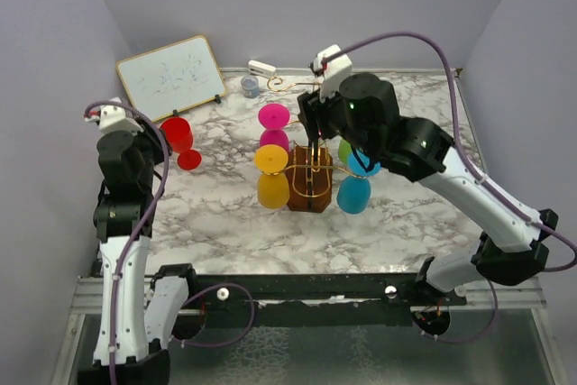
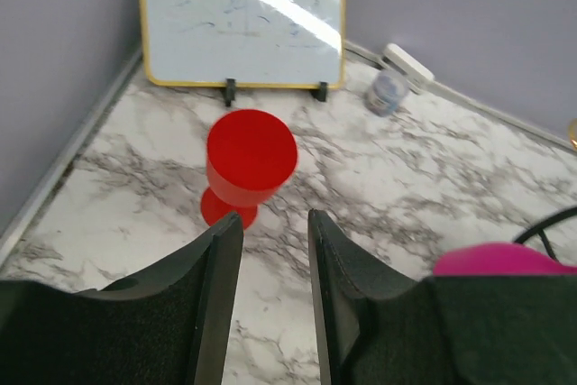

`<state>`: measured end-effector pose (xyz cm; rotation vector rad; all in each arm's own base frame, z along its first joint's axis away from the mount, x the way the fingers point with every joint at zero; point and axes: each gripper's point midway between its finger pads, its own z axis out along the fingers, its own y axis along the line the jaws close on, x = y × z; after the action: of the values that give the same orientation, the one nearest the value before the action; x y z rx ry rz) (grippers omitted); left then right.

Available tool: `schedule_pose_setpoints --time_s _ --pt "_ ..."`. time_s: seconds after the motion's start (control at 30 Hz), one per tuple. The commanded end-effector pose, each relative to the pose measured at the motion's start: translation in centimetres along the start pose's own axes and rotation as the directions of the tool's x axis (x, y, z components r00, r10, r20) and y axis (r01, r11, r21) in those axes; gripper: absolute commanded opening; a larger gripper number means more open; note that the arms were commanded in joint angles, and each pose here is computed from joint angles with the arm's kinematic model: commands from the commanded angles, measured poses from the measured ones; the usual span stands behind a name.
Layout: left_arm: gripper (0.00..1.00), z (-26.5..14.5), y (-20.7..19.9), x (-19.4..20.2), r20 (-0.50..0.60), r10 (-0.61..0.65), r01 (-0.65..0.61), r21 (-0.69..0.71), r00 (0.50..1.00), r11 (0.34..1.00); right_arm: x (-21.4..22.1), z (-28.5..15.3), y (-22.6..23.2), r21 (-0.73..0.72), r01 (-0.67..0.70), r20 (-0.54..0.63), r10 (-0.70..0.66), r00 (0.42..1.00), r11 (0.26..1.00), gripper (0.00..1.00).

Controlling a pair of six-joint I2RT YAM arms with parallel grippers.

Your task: Take the wine glass off the wine glass rack

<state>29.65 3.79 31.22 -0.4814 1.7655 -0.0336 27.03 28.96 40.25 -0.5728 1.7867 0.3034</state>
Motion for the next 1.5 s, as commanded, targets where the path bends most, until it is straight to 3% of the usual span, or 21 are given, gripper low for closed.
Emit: schedule_pose_setpoints --time_s 0.0,0.1,0.2,0.33,0.4,0.47,0.6,0.67,0.77,0.93,1.47 --pt "0.37 -2.4 -3.6 5.6 -0.171 -0.03 0.074 0.253 0.985 0.965 -5.4 3.0 -1.3 -0.103 -0.049 0.064 0.055 0.996 0.994 0.55" --pt "0.36 -2.8 -3.7 7.4 -0.194 0.001 0.057 0.293 0.981 0.954 -7.7 6.4 -5.9 -0.136 -0.154 0.054 0.162 0.985 0.979 0.47" --pt "0.36 -3.1 -3.7 8.9 -0.211 0.029 0.04 0.313 0.977 0.949 -8.5 7.3 -12.3 -0.196 -0.339 0.052 0.355 0.933 0.92 0.3" --pt "0.35 -3.4 -3.8 10.7 -0.225 0.064 0.018 0.345 0.972 0.939 -4.9 4.8 -20.6 -0.361 -0.634 -0.035 0.669 0.742 0.684 0.11" --pt "0.35 -3.6 -4.1 11.2 -0.229 0.07 0.018 0.362 0.971 0.932 -1.9 2.9 -22.9 -0.382 -0.72 -0.068 0.76 0.647 0.579 0.12" --pt "0.35 -3.8 -4.7 11.1 -0.223 0.073 0.021 0.391 0.972 0.92 0.8 1.3 -24.1 -0.341 -0.764 -0.06 0.799 0.599 0.548 0.19" --pt "0.35 -3.8 -5.0 11.3 -0.225 0.062 0.035 0.403 0.973 0.914 5.0 -0.6 -22.3 -0.284 -0.789 -0.087 0.805 0.587 0.545 0.39" --pt "0.35 -3.9 -4.9 11.3 -0.224 0.061 0.034 0.397 0.973 0.917 6.7 -1.4 -20.7 -0.297 -0.802 -0.129 0.81 0.572 0.518 0.42" --pt "0.35 -3.9 -4.8 11.3 -0.222 0.059 0.032 0.385 0.973 0.922 7.7 -2.4 -18.8 -0.353 -0.786 -0.169 0.791 0.587 0.508 0.43" --pt "0.35 -4.0 -4.6 11.3 -0.223 0.055 0.034 0.375 0.973 0.927 8.9 -2.8 -17.6 -0.359 -0.808 -0.239 0.791 0.564 0.468 0.43" --pt "0.35 -3.9 -4.5 11.6 -0.229 0.05 0.039 0.368 0.972 0.929 12.4 0.1 -15.5 -0.316 -0.839 -0.339 0.773 0.537 0.444 0.43"
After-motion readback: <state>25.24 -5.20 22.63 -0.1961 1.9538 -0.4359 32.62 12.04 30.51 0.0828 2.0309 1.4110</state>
